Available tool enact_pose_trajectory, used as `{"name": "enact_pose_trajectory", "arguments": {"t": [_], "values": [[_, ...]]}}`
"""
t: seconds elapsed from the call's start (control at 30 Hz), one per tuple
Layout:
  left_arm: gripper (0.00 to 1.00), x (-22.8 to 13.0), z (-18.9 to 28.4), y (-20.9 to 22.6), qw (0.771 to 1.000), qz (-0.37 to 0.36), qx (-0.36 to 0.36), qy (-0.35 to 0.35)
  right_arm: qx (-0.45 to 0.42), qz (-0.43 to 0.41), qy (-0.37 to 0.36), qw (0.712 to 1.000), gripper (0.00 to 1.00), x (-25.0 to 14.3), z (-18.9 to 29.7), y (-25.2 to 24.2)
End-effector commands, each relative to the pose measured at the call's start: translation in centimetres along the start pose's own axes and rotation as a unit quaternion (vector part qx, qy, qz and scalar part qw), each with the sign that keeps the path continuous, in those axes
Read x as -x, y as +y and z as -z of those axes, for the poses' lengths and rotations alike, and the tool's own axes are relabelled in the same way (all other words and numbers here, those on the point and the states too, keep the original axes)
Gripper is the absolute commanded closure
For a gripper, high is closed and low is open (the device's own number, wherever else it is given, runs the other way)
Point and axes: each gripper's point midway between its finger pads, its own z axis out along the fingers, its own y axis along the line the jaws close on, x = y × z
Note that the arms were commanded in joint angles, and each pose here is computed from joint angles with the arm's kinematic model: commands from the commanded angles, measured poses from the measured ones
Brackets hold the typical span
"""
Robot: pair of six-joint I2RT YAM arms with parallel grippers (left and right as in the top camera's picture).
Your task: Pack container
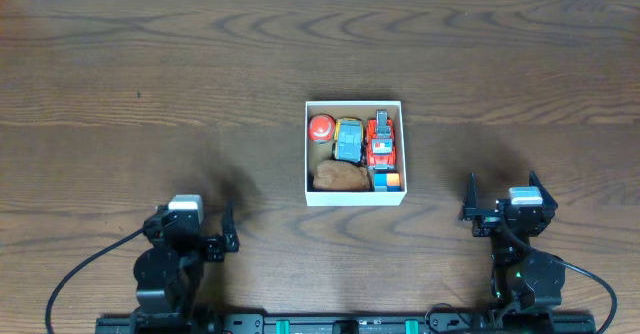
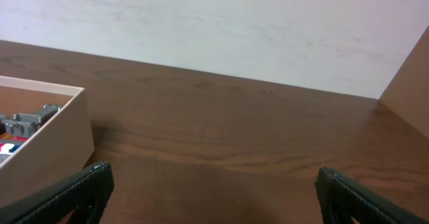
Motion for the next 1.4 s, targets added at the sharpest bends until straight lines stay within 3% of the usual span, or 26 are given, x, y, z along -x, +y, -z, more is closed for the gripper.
{"name": "enact_pose_trajectory", "arguments": {"t": [0.0,0.43,0.6,0.8,0.93,1.37], "values": [[0.02,1.3,-0.5,0.3,0.997,-0.063,0.010,-0.043,0.000,0.005,-0.001,1.000,0.01,-0.1,0.0,0.0],[0.02,1.7,-1.9,0.5,0.993,-0.070,0.016,-0.091,0.000,0.005,-0.001,1.000,0.01,-0.1,0.0,0.0],[0.02,4.8,-1.4,0.4,0.982,-0.074,0.022,-0.174,0.000,0.005,-0.001,1.000,0.01,-0.1,0.0,0.0],[0.02,1.6,-2.4,0.4,0.993,-0.050,0.015,-0.107,0.000,0.005,-0.001,1.000,0.01,-0.1,0.0,0.0],[0.02,1.8,-2.3,0.3,0.994,0.015,0.005,-0.112,0.000,0.005,-0.001,1.000,0.01,-0.1,0.0,0.0],[0.02,1.8,-2.4,0.3,0.994,0.016,0.005,-0.112,0.000,0.005,-0.001,1.000,0.01,-0.1,0.0,0.0]]}}
